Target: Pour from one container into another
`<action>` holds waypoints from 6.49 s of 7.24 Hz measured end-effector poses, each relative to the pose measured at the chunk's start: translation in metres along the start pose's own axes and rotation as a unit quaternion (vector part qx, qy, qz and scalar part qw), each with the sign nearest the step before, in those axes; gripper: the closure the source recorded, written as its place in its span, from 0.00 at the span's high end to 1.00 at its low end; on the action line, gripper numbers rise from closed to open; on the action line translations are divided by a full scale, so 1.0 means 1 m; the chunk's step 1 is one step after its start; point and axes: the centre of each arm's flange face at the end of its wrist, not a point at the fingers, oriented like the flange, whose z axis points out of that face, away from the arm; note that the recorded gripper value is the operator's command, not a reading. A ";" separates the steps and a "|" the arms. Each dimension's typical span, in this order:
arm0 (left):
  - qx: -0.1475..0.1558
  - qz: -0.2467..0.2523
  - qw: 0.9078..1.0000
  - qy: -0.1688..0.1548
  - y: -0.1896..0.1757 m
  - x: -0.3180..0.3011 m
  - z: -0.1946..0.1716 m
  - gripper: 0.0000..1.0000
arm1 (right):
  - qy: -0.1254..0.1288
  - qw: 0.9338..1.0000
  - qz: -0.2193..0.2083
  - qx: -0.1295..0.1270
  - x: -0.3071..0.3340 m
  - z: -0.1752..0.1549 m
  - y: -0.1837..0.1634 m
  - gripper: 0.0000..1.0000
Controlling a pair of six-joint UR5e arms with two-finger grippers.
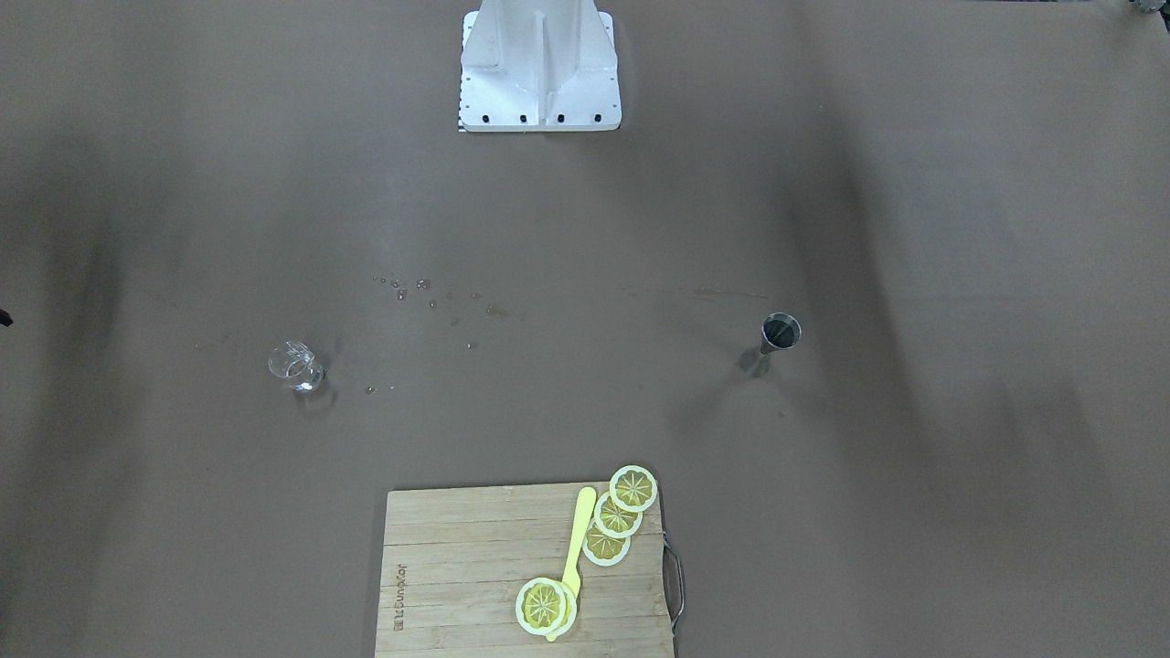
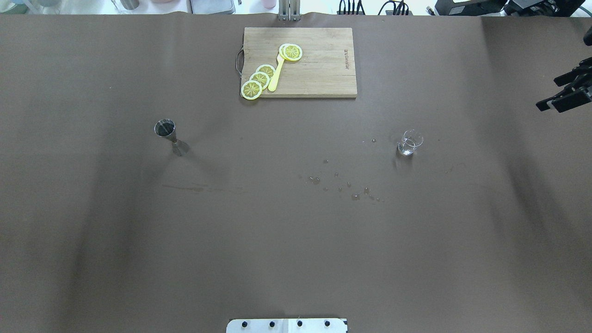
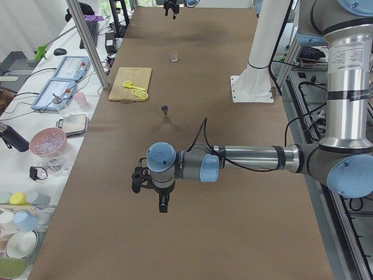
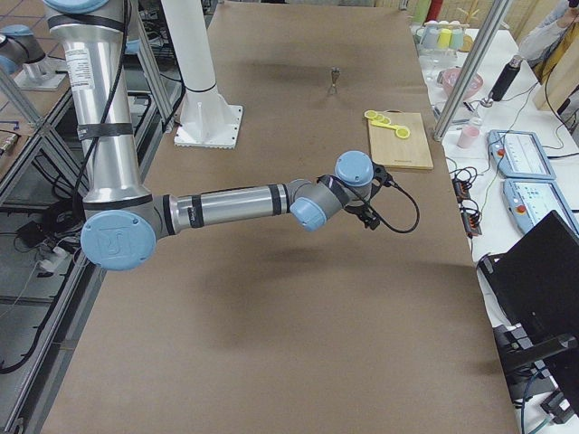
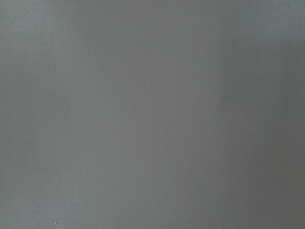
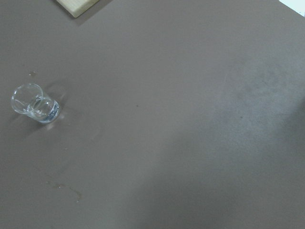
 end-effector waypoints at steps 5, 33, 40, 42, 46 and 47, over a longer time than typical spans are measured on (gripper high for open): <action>0.003 0.004 1.000 0.001 0.003 0.005 -0.004 0.99 | -0.051 0.993 -0.090 0.057 -0.048 0.067 0.010 0.99; 0.032 -0.106 0.993 0.043 0.043 0.587 -0.020 0.98 | -0.085 0.925 -0.317 0.191 -0.094 0.182 0.000 0.99; 0.216 -0.101 0.971 0.004 0.120 0.588 0.023 0.98 | -0.123 0.921 -0.327 0.174 -0.102 0.211 -0.017 0.99; 0.259 -0.074 0.963 -0.018 0.126 0.587 0.031 0.97 | -0.129 0.921 -0.325 0.171 -0.102 0.217 -0.024 0.99; 0.291 -0.075 0.953 -0.034 0.143 0.600 0.060 0.94 | -0.152 0.918 -0.326 0.164 -0.110 0.221 -0.026 0.98; 0.300 -0.096 0.949 -0.030 0.146 0.602 0.065 0.94 | -0.156 0.918 -0.327 0.164 -0.112 0.223 -0.027 0.98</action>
